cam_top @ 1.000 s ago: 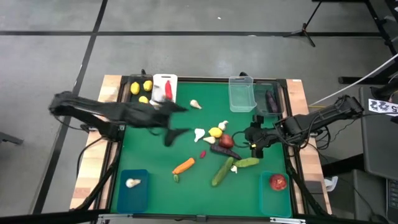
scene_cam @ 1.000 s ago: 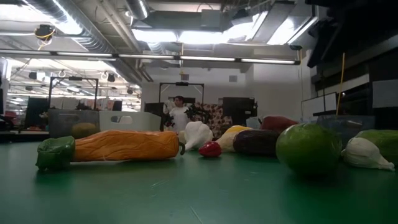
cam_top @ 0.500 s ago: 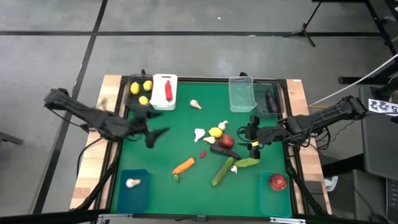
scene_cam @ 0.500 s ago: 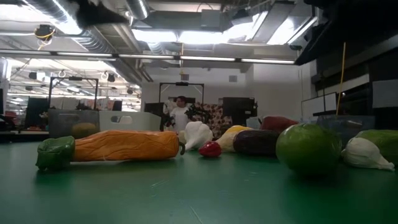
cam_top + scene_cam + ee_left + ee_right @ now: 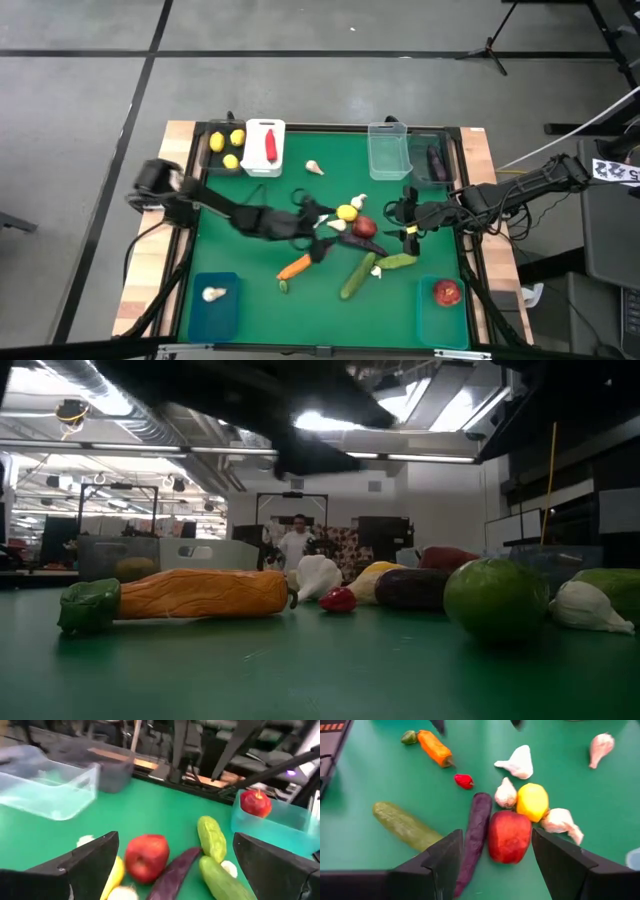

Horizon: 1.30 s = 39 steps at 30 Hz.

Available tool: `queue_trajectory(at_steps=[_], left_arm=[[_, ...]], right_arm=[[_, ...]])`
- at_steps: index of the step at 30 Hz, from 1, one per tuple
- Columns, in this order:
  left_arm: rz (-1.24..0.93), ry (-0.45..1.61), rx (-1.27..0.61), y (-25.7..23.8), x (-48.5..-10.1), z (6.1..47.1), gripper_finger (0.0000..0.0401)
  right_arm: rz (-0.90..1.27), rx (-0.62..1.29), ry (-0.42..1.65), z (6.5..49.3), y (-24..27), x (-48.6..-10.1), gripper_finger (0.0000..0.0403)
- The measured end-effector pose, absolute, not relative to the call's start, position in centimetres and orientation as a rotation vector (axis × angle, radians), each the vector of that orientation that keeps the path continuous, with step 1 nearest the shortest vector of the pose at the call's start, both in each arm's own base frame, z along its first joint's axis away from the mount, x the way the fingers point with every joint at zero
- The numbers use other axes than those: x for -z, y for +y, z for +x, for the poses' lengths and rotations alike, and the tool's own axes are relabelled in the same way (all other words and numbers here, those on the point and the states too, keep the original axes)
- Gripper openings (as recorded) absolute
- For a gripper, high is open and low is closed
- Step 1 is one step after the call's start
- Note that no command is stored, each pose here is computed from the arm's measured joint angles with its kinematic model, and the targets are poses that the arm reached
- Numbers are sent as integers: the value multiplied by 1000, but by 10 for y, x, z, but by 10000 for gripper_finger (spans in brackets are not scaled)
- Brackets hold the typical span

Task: Sort produce into baskets
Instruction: Put the apple into the green bin

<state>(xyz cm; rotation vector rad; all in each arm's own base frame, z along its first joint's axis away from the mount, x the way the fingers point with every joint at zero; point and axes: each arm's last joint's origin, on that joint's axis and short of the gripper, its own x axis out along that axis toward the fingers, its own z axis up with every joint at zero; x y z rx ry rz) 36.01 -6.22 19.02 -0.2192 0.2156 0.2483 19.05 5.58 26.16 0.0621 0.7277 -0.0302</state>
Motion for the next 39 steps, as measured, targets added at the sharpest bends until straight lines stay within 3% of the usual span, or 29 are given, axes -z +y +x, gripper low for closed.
queue_trajectory(at_steps=[5,11,22,25,32,39], left_arm=[[-219,235,-261,-40,-173,396,390],[-267,141,-340,-28,-160,406,390],[-218,178,-398,-38,-123,418,390],[-136,218,-331,-42,-126,429,390],[3,573,-270,-35,-144,457,390],[178,618,-141,-33,-185,475,390]], right_arm=[[99,4,740,190,57,-261,237],[110,-26,753,190,58,-261,237],[110,-29,755,190,58,-261,237],[110,-29,754,190,58,-261,237],[123,-50,755,190,59,-261,237],[166,-98,771,190,60,-261,237]])
